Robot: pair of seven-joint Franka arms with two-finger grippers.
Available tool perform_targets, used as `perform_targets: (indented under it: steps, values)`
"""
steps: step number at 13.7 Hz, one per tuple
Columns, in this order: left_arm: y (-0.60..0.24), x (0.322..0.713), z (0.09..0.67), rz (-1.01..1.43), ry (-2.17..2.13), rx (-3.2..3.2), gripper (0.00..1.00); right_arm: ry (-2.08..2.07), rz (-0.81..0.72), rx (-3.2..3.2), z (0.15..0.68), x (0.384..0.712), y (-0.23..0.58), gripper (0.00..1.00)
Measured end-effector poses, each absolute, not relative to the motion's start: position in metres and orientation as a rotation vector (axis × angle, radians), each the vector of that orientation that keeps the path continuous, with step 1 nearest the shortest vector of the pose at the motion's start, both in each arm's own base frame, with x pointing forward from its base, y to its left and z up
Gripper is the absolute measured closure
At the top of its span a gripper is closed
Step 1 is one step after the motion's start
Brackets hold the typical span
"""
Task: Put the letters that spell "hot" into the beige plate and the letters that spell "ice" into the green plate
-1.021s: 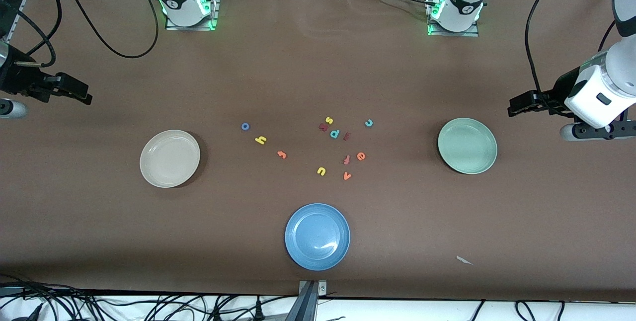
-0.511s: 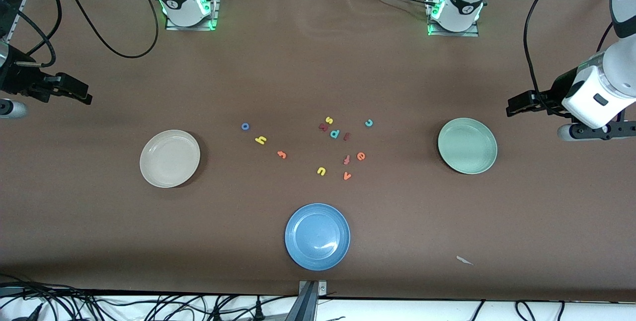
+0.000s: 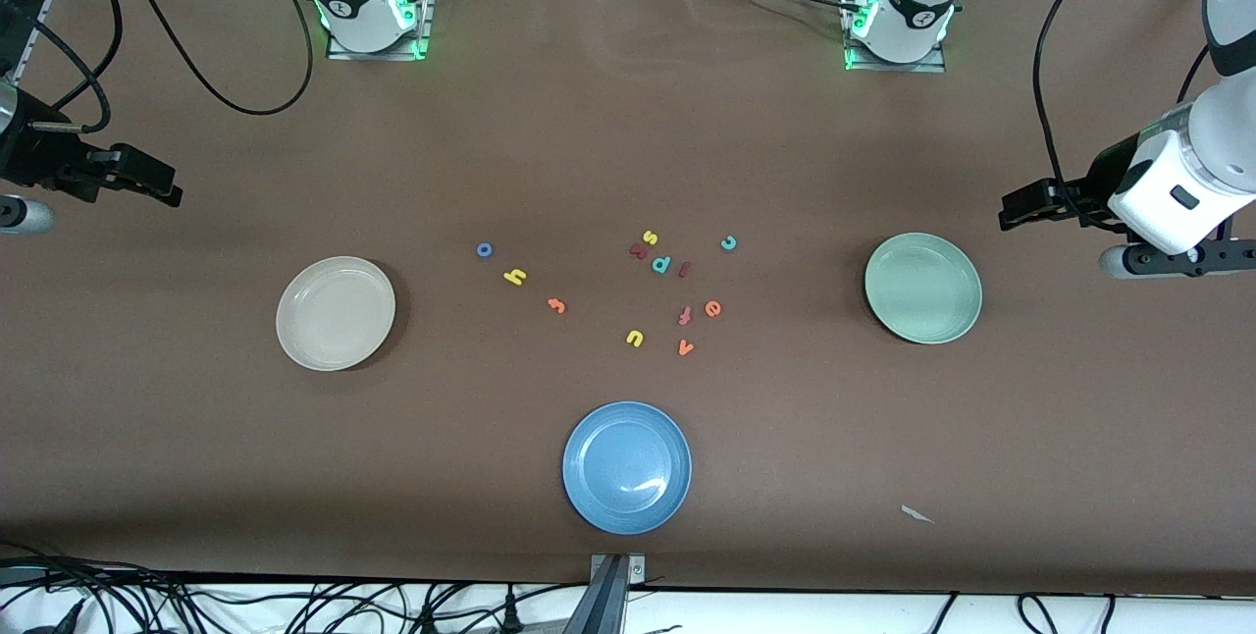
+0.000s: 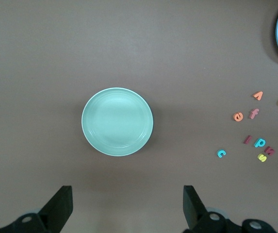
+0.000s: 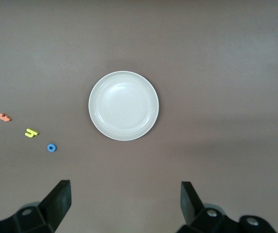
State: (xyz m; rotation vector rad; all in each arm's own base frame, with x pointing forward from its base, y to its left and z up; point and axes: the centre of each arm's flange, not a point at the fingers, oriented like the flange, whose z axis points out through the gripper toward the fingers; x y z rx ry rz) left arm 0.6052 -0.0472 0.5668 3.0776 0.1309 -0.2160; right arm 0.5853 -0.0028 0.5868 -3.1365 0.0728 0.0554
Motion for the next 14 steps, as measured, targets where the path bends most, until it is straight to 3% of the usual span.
perform_targets:
  steps: [14]
  values:
    - [-0.062,0.602,0.558,-0.247,0.092,3.076,0.00,0.056,0.056,-3.137,0.587,0.585,-0.003,0.00]
